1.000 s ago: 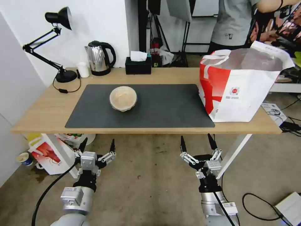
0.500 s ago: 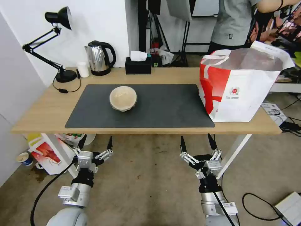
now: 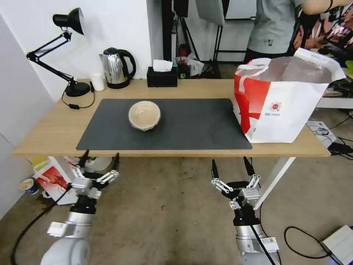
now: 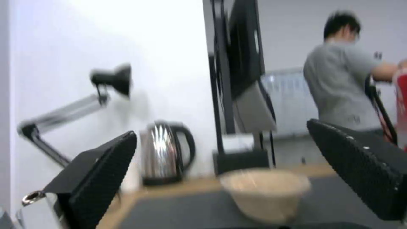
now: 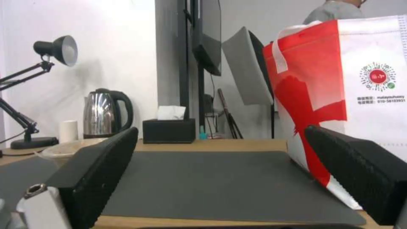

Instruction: Pick up the trash from the table and place it into the takeout bag.

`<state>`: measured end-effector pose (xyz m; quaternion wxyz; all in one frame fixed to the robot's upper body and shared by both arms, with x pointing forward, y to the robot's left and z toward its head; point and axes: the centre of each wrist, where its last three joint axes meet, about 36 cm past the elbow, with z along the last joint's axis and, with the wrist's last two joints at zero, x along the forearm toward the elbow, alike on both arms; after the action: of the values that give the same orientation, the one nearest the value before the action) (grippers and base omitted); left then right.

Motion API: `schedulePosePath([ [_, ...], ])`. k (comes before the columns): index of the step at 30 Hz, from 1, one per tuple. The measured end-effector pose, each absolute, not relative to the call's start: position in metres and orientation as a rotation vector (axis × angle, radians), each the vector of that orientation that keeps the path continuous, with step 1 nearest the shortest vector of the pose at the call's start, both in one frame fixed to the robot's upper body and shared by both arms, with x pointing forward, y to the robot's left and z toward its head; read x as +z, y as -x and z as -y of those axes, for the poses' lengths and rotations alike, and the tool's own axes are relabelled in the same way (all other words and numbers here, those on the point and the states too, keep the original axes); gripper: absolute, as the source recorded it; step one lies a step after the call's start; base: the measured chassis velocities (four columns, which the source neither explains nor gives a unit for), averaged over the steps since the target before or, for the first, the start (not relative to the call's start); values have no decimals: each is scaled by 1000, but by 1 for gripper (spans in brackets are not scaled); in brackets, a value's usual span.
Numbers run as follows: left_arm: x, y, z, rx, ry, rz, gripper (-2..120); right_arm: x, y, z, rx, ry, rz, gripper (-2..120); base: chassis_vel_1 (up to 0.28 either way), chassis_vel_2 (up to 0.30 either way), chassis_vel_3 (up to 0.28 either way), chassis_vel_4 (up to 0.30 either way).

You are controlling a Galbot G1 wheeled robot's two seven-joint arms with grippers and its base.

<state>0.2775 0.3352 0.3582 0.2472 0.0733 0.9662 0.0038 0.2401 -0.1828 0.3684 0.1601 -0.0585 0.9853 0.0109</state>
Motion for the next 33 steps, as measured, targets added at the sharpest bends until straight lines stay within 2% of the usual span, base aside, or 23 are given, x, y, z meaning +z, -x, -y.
schedulePosePath([
  [4, 362, -278, -342, 19, -205, -2590, 100, 368, -240, 183, 31, 167, -2815, 100, 0, 0, 0, 0],
  [6, 388, -276, -358, 65, -225, -2433, 100, 368, -240, 183, 31, 167, -2815, 100, 0, 0, 0, 0],
  [14, 395, -275, -361, 77, -237, -2399, 100, 368, -240, 183, 31, 167, -2815, 100, 0, 0, 0, 0],
  [16, 421, -269, -353, 95, -274, -2363, 100, 368, -240, 183, 31, 167, -2815, 100, 0, 0, 0, 0],
  [21, 452, -267, -345, 112, -335, -2343, 100, 368, -240, 183, 31, 167, -2815, 100, 0, 0, 0, 0],
  [33, 462, -285, -357, 146, -441, -2374, 100, 368, -240, 183, 31, 167, -2815, 100, 0, 0, 0, 0],
])
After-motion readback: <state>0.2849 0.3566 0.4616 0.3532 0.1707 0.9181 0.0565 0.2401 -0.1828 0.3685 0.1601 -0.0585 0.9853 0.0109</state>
